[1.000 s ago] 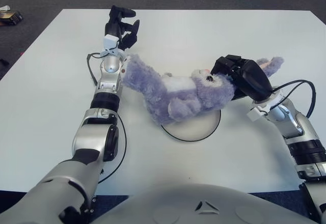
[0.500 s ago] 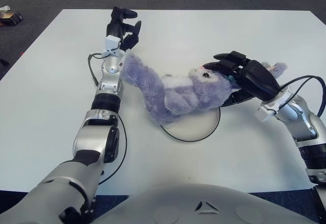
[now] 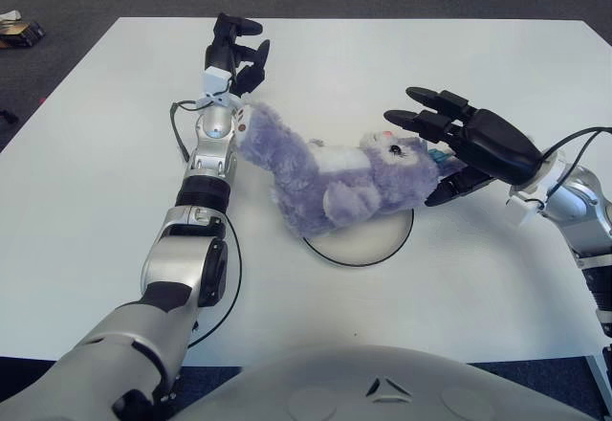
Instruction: Put the doll into the plate.
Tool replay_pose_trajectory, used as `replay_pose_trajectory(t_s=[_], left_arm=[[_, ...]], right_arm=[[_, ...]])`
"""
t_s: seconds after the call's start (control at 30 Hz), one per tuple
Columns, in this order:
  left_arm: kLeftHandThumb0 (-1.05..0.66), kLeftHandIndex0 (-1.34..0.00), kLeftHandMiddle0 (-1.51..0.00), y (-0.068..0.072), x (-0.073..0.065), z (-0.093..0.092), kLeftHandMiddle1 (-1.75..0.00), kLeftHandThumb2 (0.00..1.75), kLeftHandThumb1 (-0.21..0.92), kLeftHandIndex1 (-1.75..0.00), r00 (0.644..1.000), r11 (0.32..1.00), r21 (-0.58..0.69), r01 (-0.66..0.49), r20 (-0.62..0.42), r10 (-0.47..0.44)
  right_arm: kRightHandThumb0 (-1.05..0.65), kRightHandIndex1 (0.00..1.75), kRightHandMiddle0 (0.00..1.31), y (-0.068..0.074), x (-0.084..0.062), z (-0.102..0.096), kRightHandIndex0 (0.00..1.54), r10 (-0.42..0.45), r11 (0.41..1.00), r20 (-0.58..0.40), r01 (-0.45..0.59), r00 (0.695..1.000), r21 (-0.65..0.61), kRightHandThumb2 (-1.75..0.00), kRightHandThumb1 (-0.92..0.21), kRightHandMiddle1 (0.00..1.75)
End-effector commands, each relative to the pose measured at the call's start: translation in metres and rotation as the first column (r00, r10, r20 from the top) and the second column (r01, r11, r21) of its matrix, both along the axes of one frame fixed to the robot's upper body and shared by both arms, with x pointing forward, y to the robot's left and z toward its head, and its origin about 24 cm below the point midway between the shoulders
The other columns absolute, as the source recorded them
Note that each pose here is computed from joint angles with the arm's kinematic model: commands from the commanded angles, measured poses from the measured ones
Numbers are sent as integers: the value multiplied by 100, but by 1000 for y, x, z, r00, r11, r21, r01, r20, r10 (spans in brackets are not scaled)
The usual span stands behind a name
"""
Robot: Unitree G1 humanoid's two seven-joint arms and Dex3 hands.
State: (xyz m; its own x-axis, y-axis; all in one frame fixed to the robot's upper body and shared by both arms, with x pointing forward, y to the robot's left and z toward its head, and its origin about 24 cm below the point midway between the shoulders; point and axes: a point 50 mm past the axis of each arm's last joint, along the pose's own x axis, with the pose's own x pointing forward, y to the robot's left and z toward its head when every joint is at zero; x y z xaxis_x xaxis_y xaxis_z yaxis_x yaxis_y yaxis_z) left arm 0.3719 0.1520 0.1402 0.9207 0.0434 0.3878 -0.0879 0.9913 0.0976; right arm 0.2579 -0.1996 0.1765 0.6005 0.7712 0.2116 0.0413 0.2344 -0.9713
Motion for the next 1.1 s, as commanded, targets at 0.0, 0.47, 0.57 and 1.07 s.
replay_pose_trajectory(t_s=[0.0, 0.47, 0.57, 1.07], left_arm=[[-1, -21, -32, -1, 1, 3, -160, 42, 92, -156, 1000, 1000, 6, -5, 7, 5], [-1, -22, -34, -5, 1, 3, -159, 41, 92, -154, 1000, 1000, -1, 14, 9, -14], [-1, -22, -34, -5, 1, 3, -159, 41, 92, -154, 1000, 1000, -1, 14, 9, -14], [-1, -23, -34, -7, 1, 1, -159, 41, 92, -153, 1000, 1000, -9, 30, 6, -30]], right_arm=[[-66, 0, 9, -4, 1, 4, 0, 2, 1000, 12, -2, 1000, -9, -6, -92, 0], [-72, 0, 3, -16, 12, 21, 0, 49, 998, 0, -49, 999, 49, -5, -92, 0], [-72, 0, 3, -16, 12, 21, 0, 53, 997, -3, -53, 999, 50, -5, -92, 0], [-74, 0, 4, -60, 21, 49, 0, -222, 959, 9, 216, 975, 181, -9, -92, 1]])
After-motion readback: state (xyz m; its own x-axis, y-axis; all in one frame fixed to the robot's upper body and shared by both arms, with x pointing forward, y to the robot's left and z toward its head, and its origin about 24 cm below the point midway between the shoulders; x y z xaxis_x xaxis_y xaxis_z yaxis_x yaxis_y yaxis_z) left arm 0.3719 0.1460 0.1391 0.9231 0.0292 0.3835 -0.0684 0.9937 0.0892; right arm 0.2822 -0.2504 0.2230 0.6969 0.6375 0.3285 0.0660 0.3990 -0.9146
